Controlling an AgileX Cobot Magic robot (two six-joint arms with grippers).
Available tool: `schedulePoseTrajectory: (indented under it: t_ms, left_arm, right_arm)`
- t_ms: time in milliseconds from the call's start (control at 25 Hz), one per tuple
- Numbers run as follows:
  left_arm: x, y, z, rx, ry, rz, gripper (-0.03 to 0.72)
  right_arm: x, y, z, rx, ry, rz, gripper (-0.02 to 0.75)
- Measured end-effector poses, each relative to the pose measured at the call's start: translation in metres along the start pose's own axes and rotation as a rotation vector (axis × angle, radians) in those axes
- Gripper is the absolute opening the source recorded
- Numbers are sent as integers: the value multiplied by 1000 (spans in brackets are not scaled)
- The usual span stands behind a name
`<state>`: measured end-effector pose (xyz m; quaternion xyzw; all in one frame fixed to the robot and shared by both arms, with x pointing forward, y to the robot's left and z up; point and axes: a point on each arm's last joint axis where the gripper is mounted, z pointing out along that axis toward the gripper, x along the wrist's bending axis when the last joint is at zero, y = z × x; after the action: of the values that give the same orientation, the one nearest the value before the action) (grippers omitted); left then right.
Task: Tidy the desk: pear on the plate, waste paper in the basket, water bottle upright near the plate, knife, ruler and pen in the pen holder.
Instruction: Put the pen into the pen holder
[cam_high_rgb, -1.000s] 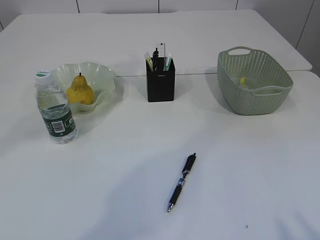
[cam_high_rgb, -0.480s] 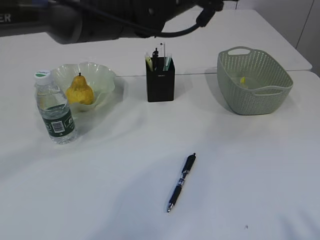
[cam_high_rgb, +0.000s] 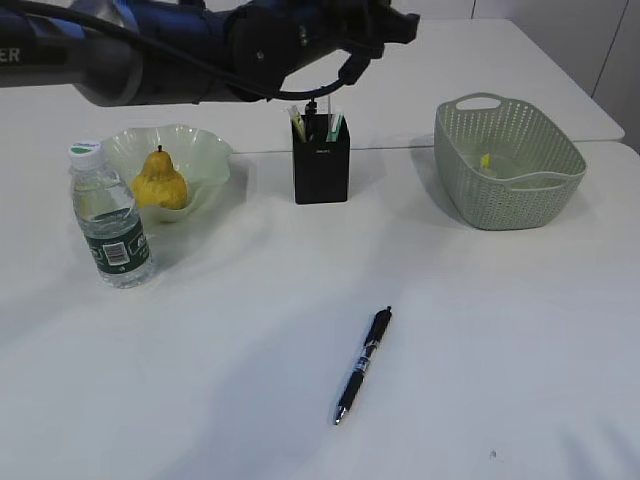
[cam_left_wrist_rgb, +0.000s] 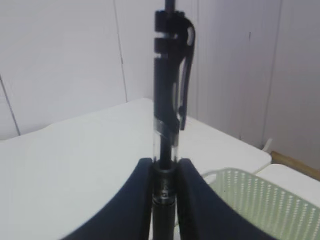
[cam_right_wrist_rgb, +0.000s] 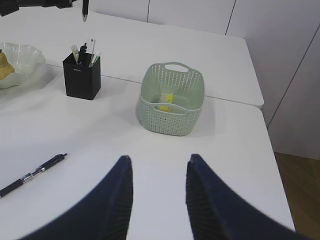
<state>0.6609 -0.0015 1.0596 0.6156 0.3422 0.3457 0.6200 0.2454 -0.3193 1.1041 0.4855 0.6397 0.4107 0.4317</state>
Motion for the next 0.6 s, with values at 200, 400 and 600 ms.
schedulePoseTrajectory:
  t_ms: [200, 400, 600]
  left_arm:
    - [17, -12, 4, 29, 34, -4, 88]
    - [30, -25, 7, 68, 55, -3, 88]
    - [35, -35, 10, 91, 64, -3, 88]
  right_arm:
    - [0, 0, 0, 0, -1, -1, 299]
    - [0, 0, 0, 0, -1, -1, 300]
    - [0, 0, 0, -1, -1, -1, 300]
